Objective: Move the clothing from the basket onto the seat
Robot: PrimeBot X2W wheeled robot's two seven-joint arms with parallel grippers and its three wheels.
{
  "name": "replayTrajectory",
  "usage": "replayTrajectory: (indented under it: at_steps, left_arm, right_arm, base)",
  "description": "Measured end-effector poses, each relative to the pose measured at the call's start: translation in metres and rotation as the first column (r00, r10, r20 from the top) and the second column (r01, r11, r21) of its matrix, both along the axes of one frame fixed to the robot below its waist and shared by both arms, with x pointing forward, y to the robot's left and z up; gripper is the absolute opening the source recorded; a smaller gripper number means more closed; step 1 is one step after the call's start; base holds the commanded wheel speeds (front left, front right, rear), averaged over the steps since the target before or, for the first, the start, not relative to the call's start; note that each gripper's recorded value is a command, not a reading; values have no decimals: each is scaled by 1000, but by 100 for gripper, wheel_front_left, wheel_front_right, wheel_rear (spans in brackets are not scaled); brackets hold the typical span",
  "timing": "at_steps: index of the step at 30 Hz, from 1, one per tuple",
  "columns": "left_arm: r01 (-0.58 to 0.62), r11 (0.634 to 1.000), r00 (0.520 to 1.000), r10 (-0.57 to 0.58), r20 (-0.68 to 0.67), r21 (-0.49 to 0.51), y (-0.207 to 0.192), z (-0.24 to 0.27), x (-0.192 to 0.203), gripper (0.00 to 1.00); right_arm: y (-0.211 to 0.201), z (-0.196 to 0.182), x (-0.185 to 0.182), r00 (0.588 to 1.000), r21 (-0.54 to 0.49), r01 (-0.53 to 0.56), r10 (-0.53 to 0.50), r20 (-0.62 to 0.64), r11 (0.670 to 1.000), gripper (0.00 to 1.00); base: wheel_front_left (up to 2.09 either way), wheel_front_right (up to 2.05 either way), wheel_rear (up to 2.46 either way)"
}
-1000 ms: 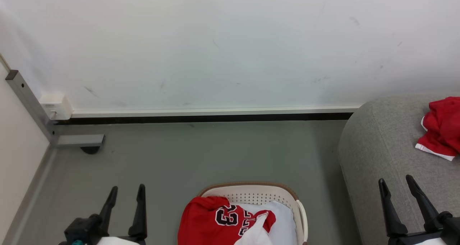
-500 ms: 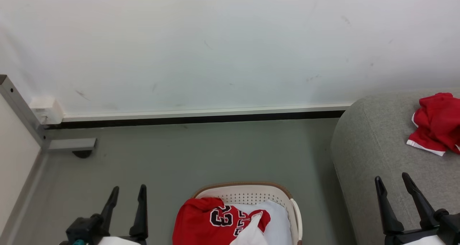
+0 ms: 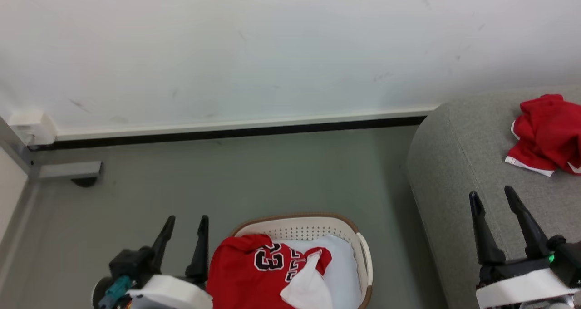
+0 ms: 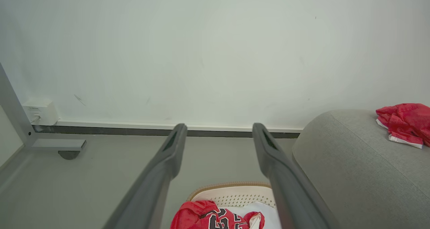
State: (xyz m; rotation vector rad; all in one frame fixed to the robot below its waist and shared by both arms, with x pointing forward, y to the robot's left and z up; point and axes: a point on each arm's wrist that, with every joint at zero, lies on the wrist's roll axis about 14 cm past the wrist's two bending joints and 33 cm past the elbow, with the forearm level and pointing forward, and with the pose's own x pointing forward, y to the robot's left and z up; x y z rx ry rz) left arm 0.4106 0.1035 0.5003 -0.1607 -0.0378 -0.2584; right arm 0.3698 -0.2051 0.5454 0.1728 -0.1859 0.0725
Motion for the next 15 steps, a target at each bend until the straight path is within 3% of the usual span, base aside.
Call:
replayTrajectory:
  at_steps: [6,15]
  left_arm:
    - [87,996,996,-86,-18,29,-29,-11,36,100]
    - [198,976,975,-187,-122,91,-55,-64,87,100]
  right_arm:
    - [1,17,37,999,30,1,-2,49,1000,100]
    - [-6,9,88,998,29,29,-30,50,999,100]
  base:
    - [0,0,0]
    - [0,0,0]
